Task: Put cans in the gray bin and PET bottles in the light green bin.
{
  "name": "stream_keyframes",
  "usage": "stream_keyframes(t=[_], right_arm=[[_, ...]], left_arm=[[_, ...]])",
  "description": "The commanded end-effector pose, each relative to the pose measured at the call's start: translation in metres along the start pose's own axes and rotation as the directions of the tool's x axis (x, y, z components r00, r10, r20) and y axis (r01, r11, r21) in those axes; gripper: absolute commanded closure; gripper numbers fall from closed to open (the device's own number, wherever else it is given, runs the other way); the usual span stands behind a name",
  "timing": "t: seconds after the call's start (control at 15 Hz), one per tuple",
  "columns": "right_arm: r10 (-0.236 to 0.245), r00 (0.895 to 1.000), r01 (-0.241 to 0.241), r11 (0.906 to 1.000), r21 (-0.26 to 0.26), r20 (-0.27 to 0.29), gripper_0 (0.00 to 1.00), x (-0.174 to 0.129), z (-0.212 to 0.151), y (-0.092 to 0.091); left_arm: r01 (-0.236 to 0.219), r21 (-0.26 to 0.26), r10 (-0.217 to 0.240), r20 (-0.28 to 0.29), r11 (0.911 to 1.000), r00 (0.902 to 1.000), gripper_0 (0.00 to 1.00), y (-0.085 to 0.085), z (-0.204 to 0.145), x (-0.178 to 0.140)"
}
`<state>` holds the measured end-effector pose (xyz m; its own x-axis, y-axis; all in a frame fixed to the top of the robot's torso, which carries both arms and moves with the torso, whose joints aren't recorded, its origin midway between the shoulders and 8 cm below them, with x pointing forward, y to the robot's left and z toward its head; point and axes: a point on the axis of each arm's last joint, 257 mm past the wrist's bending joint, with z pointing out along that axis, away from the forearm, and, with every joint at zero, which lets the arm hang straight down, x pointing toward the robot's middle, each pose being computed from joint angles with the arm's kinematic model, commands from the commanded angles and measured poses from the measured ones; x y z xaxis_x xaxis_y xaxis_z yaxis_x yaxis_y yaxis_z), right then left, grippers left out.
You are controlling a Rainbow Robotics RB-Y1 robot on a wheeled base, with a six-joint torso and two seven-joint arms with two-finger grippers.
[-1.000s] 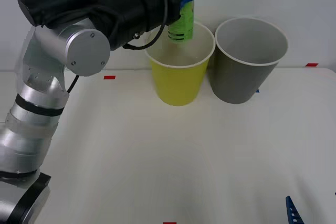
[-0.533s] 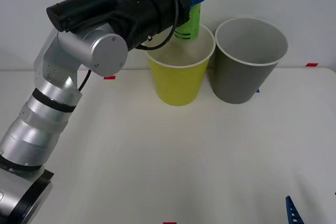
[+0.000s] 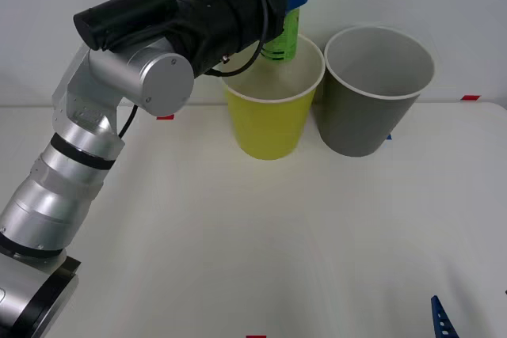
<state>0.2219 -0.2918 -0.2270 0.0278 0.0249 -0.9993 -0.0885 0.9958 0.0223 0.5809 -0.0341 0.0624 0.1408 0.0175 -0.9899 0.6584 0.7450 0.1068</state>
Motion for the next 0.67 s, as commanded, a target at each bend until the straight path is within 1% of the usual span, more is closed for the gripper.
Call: stream_keyframes(t=[0.07, 0.13, 0.2, 0.4, 0.67], right_arm=[[0.000, 1.000, 0.000, 1.0000, 0.000, 0.000, 0.00, 0.0000, 0.0000, 0.0000], [0.000, 1.000, 0.000, 1.0000, 0.000, 0.000, 0.00, 0.0000, 0.0000, 0.0000], [0.000, 1.000, 0.000, 1.0000, 0.000, 0.000, 0.00, 0.0000, 0.0000, 0.0000], [0.000, 1.000, 0.000, 1.0000, 0.000, 0.000, 0.00, 0.0000, 0.0000, 0.0000], [0.000, 1.000, 0.000, 1.0000, 0.000, 0.000, 0.00, 0.0000, 0.0000, 0.0000]], left_arm=[[0.008, -0.003, -0.009, -0.010, 1.0000, 0.9999, 0.02, 0.0010, 0.0010, 0.0053], [0.002, -0.005, -0.002, 0.003, 1.0000, 1.0000, 0.00, 0.0017, 0.0012, 0.0014], [0.000, -0.011, 0.000, 0.014, 0.9999, 0.9999, 0.00, 0.0040, 0.0008, -0.0015], [-0.018, -0.021, 0.018, 0.013, 0.9996, 0.9997, 0.00, 0.0073, 0.0001, -0.0008], [-0.026, -0.026, 0.027, 0.021, 0.9993, 0.9994, 0.00, 0.0089, 0.0000, -0.0034]])
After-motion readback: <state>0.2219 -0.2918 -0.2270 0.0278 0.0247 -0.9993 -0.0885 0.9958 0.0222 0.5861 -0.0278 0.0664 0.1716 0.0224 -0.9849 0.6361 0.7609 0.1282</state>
